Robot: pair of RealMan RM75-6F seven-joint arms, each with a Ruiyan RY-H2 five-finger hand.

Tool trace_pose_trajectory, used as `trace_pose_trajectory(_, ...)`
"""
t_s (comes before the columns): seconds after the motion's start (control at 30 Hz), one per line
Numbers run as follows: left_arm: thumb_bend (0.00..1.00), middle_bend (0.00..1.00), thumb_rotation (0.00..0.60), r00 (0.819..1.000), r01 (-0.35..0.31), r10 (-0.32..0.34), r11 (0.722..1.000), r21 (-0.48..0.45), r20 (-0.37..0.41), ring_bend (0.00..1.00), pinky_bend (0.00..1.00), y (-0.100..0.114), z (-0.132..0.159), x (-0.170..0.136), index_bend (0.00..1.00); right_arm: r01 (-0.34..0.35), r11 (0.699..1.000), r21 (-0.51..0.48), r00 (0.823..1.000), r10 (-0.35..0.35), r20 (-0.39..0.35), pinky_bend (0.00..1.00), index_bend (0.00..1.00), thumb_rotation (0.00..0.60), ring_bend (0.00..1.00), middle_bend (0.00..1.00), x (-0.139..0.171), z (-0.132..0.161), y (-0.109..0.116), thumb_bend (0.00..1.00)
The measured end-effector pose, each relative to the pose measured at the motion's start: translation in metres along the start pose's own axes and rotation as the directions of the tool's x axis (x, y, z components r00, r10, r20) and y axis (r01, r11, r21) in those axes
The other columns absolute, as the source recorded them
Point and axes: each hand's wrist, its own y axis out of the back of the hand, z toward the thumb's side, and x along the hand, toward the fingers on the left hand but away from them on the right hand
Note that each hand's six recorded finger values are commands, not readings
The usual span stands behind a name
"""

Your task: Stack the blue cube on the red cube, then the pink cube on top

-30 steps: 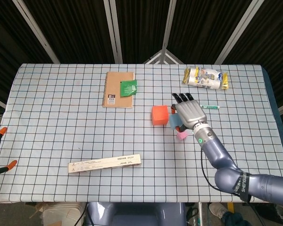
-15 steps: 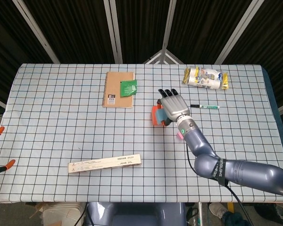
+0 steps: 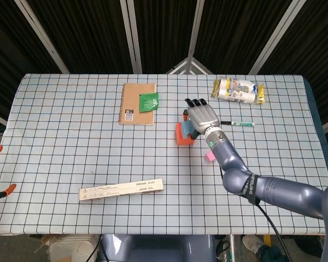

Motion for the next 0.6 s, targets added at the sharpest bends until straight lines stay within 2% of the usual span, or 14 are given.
trace_pose_trajectory(0.3,0.11,0.0,0.6,1.0,-0.005,0.005,1.0,-0.001,-0.014,0.0,0.0,0.001,-0.003,0.002,0.03,0.039,0.999,0.004,0.999,-0.039,0.035,0.0,0.57,0.6,0.05,0.0,-0.01,0.003,-0.001,0.5)
trace_pose_trajectory(0.6,0.11,0.0,0.6,1.0,0.002,-0.002,1.0,-0.007,-0.019,0.0,0.0,0.001,-0.005,0.004,0.03,0.047,0.999,-0.01,0.996,-0.046,0.078,0.0,0.57,0.6,0.05,0.0,-0.019,0.012,-0.012,0.5)
